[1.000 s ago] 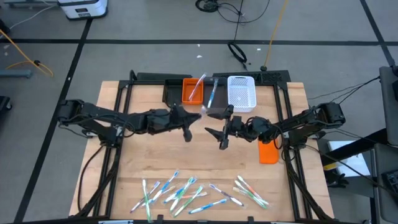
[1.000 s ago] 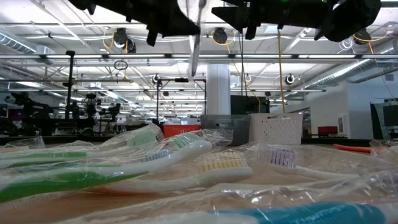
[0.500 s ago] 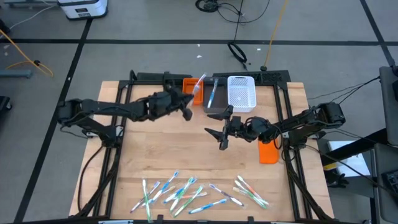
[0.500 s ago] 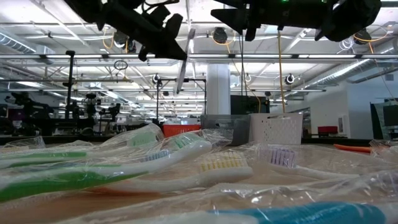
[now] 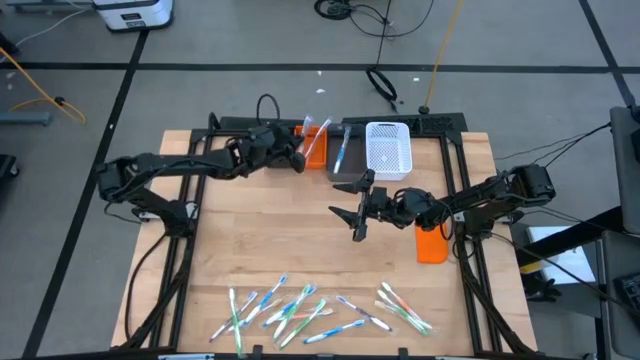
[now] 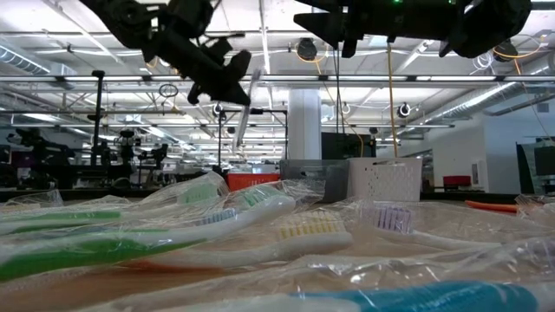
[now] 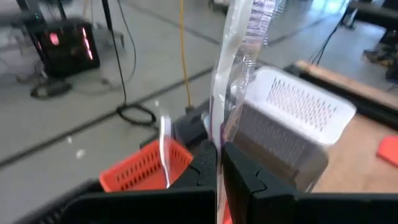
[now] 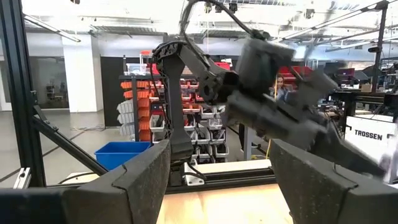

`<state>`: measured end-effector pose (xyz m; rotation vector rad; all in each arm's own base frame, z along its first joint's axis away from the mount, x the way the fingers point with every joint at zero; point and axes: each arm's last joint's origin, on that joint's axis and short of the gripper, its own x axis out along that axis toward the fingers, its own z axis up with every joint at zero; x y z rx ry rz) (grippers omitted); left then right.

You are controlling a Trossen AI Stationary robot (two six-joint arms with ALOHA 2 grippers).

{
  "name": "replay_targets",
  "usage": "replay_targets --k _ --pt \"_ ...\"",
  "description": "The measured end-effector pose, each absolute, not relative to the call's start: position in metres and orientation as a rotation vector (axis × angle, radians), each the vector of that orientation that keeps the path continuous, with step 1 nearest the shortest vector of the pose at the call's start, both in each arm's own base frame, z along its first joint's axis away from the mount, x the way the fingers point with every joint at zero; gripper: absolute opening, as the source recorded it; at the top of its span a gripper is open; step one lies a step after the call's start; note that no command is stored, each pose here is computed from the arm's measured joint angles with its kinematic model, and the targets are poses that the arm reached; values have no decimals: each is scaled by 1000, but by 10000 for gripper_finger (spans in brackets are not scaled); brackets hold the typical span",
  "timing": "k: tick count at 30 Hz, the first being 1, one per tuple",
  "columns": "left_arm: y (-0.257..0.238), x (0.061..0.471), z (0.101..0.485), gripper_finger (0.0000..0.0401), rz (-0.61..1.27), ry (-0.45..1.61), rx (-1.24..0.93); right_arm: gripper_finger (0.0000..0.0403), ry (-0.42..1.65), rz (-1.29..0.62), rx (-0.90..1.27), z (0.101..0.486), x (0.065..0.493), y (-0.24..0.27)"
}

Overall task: Pick & Place Toothbrushes
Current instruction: Put the purple toothbrush into the orange bin

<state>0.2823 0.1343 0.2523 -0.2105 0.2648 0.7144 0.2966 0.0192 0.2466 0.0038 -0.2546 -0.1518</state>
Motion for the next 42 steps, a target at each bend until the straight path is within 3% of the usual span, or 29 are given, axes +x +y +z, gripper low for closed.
replay_targets --k 13,29,42 --pt "183 291 201 0 757 294 -311 262 -252 -151 4 246 297 19" --pt "191 293 175 1 749 381 -363 258 -241 -151 2 245 297 19" --pt "189 294 174 56 770 388 -354 254 -238 -151 1 245 297 19"
